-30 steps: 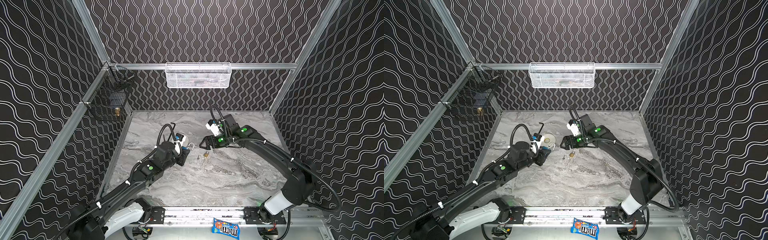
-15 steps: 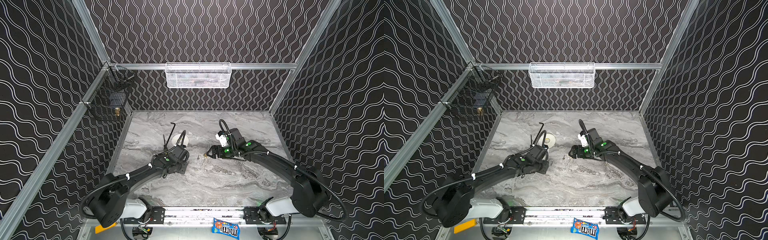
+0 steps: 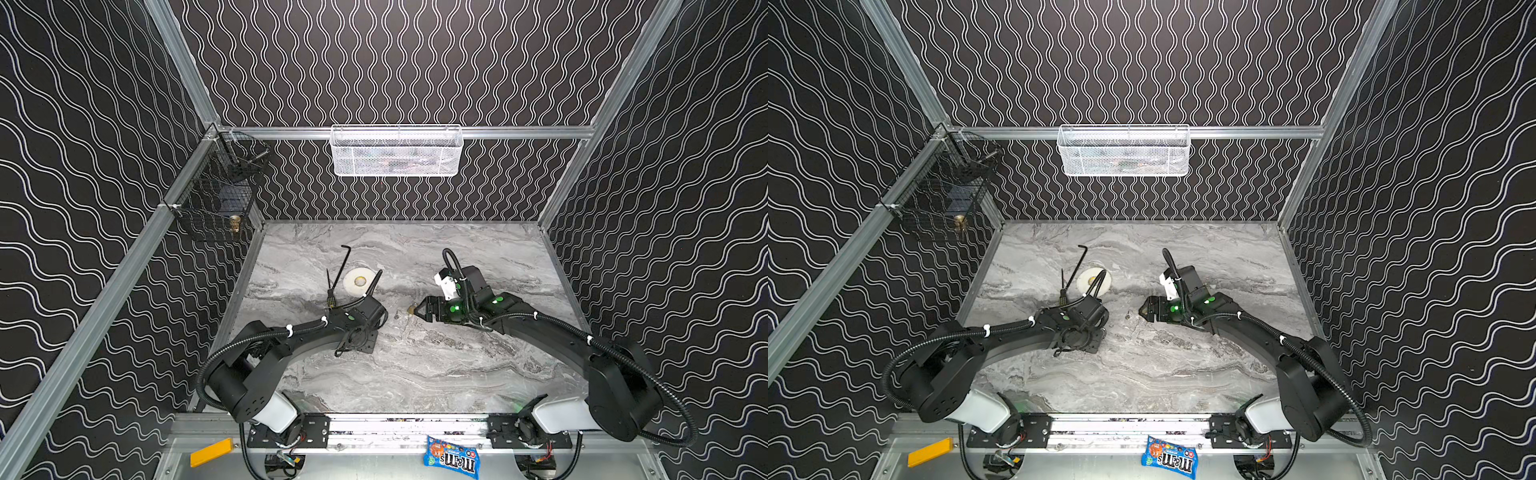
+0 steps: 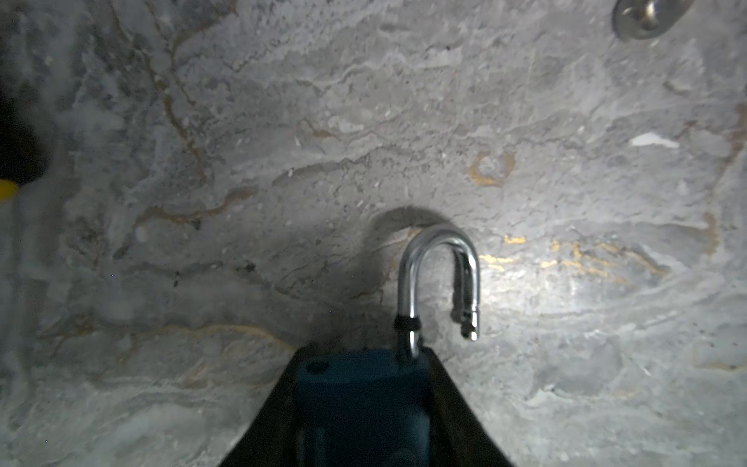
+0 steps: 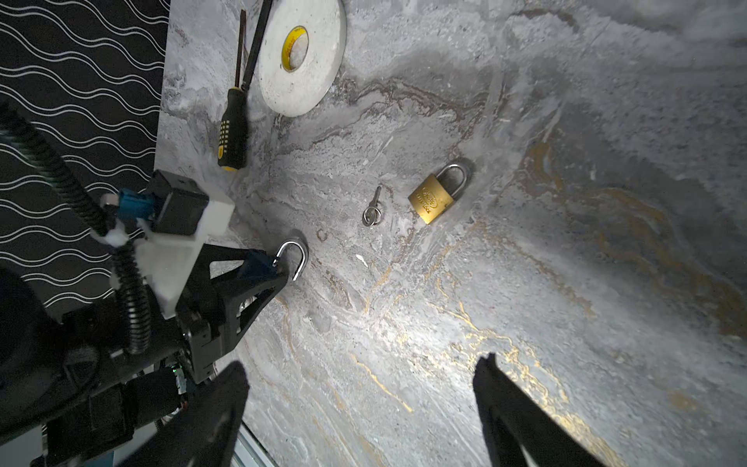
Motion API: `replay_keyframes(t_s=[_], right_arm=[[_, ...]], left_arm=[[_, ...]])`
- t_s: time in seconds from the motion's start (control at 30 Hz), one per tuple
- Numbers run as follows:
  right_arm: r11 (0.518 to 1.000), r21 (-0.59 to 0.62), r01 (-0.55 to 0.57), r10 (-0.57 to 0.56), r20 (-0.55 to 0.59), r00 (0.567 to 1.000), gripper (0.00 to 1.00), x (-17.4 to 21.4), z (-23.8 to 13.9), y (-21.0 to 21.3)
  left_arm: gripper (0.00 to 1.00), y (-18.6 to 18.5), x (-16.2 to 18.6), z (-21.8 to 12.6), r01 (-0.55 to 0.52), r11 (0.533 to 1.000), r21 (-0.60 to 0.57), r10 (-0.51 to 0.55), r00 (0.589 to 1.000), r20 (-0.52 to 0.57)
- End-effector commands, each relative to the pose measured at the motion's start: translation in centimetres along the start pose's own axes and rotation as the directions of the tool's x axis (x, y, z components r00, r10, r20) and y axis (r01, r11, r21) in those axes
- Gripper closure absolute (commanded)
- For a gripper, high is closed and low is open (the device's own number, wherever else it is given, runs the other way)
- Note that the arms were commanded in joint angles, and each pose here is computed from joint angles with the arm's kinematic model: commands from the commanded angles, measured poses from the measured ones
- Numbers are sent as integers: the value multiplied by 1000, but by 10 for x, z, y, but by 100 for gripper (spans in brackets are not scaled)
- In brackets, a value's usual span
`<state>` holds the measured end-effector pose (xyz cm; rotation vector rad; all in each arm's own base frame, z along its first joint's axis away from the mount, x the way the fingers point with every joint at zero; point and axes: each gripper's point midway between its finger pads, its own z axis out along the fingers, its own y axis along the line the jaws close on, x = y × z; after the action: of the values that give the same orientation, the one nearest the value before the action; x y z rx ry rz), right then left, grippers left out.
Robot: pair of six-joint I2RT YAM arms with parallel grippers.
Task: Unlock with the key
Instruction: 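Release the blue padlock on the table and lift the left gripper away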
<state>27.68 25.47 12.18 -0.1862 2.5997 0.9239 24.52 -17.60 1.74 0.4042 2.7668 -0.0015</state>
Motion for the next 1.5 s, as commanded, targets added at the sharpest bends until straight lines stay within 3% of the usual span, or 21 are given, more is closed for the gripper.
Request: replay_keyframes(t_s=[0.0,0.07,0.27,0.5,0.67,0.8,0.93,1.0,1.13,1.47], right_arm=[[1000,-16,7,-6,31,999,11,-7,1,3],[1000,-15,5,-5,26,1000,11,-7,2,4],[1000,-21,4,-4,25,1000,11,-8,5,4],[1000,-26,-3,3,21,1000,11,-6,6,3],[1000,-30,2,-1,32,999,11,-8,4,5],[1000,-22,3,-2,38,999,11,-9,4,4],[1000,7,3,-3,17,1000,11,-8,5,0],[1000,24,8,-8,10,1000,11,-8,5,-3],[999,42,18,-18,8,1000,12,-9,5,-4],[979,161,125,-117,-59,991,13,3,23,1]], left_arm=[[76,6,3,3,-5,999,-39,4,1000,-13],[68,5,4,3,-17,999,-34,17,1000,-22],[58,5,8,4,-25,999,-26,24,999,-27],[49,-1,10,7,-32,999,6,32,999,-33],[48,-4,6,4,-25,1000,19,25,999,-31],[36,-12,-7,-10,-9,998,65,9,1000,10],[34,-13,-21,-28,10,997,78,-14,998,59],[28,-11,-28,-37,20,997,78,-26,996,84],[27,-6,-41,-54,61,995,73,-71,988,138],[21,-6,-78,-103,191,952,239,-253,930,265]])
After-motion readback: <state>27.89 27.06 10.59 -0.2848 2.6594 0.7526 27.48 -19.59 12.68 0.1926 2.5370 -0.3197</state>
